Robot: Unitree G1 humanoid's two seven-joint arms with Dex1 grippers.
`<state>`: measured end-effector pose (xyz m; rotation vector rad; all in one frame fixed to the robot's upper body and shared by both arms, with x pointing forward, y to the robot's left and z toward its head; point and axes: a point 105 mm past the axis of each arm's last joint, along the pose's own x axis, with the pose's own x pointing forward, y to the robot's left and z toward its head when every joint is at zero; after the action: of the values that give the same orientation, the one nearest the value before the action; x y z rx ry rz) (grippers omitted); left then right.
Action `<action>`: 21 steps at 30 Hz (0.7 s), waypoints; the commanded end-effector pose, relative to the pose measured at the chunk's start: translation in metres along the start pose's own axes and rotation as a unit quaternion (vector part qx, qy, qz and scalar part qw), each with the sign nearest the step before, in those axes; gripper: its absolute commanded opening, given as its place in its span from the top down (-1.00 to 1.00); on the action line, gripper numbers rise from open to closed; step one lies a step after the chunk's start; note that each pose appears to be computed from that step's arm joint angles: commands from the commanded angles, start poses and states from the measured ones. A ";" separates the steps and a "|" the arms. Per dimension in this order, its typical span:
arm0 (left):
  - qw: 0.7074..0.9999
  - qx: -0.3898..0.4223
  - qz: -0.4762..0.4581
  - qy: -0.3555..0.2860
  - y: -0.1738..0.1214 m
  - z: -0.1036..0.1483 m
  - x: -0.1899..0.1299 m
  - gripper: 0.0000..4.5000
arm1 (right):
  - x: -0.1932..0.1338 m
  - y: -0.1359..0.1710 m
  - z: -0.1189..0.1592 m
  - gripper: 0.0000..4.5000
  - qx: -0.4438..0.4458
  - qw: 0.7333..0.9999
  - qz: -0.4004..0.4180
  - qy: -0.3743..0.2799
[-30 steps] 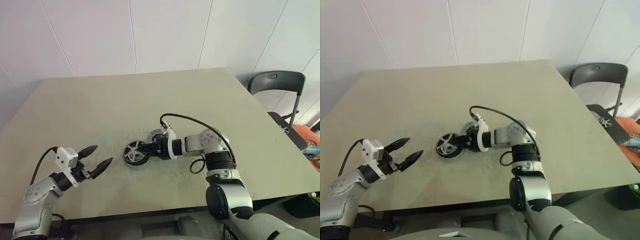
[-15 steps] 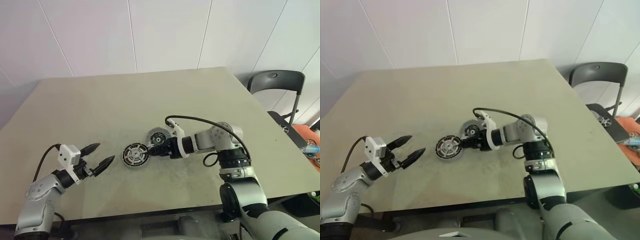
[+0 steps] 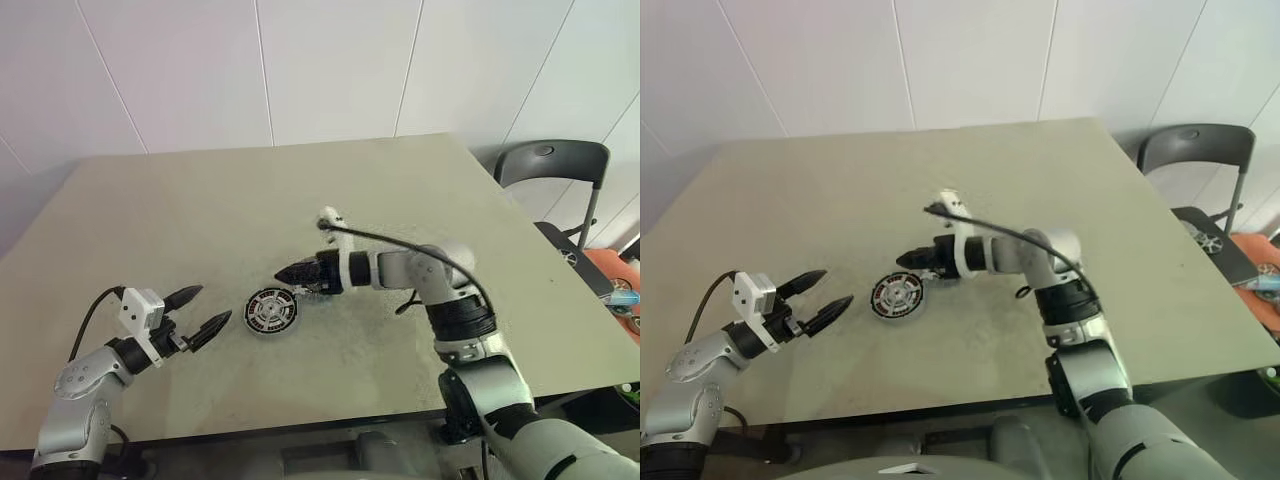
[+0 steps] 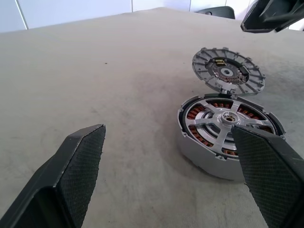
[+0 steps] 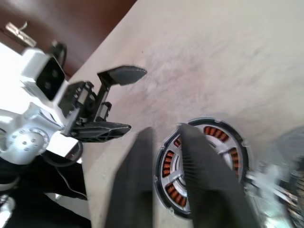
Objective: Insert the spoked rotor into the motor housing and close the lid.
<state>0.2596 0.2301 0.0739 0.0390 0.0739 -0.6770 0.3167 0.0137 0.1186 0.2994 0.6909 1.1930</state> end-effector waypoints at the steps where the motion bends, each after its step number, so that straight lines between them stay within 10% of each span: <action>1: 1.000 0.014 0.003 -0.010 0.006 0.003 -0.002 -1.00 | 0.018 0.003 -0.009 0.99 -0.053 0.999 -0.008 0.001; 9: 1.000 0.016 0.001 -0.010 0.009 -0.003 -0.003 -1.00 | 0.025 -0.015 -0.051 0.99 -0.118 0.989 -0.033 0.088; 16: 1.000 0.010 -0.005 -0.009 0.006 -0.016 -0.004 -1.00 | -0.012 0.017 0.018 0.99 0.033 0.990 0.108 -0.086; 21: 1.000 0.006 -0.004 -0.008 0.009 -0.026 -0.007 -1.00 | -0.059 -0.010 0.058 0.99 0.096 0.972 0.064 -0.203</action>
<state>0.2561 0.2429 0.0427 0.0219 0.0887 -0.6755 0.3433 -0.0282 0.1639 0.6982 0.4776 1.1682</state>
